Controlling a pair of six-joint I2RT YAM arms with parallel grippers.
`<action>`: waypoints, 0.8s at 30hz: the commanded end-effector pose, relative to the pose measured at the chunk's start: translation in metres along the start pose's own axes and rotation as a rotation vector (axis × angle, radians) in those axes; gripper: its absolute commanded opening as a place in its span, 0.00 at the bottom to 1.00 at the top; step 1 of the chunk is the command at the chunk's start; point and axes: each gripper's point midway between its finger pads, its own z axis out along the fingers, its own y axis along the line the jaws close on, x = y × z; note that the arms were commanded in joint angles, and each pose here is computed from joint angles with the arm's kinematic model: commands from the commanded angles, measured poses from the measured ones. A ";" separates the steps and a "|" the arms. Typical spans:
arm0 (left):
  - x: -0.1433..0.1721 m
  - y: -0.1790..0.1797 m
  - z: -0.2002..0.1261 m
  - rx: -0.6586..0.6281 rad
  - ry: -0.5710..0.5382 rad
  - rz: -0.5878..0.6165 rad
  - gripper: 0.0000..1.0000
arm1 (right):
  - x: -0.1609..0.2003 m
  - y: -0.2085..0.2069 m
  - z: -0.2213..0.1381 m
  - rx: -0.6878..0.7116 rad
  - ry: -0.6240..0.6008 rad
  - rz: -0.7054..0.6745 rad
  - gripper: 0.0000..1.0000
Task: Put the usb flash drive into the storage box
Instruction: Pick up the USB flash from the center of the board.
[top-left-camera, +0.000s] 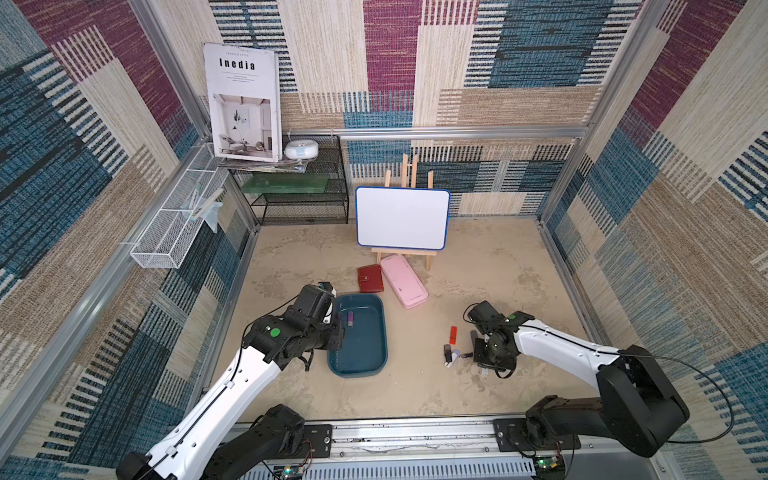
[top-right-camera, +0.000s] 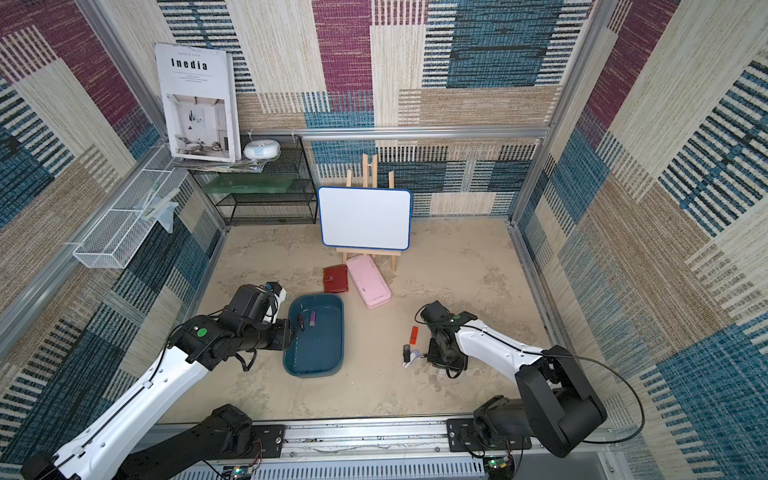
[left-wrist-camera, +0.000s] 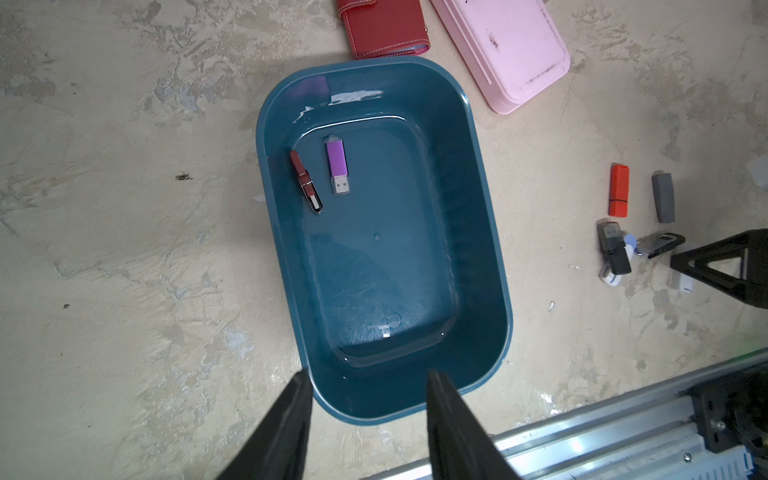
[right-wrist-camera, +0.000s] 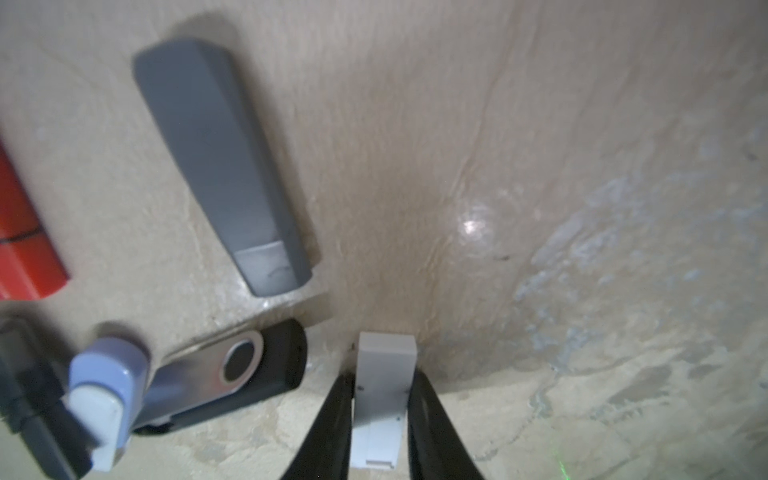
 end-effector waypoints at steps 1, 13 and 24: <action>-0.001 0.001 0.000 -0.006 -0.007 0.003 0.50 | 0.011 0.010 0.009 -0.048 0.061 -0.009 0.26; -0.003 0.003 -0.003 -0.011 -0.025 -0.003 0.50 | 0.000 0.010 -0.013 -0.065 -0.012 -0.018 0.13; -0.004 0.006 -0.005 -0.031 -0.036 -0.008 0.50 | -0.027 0.057 -0.113 -0.267 -0.203 -0.042 0.12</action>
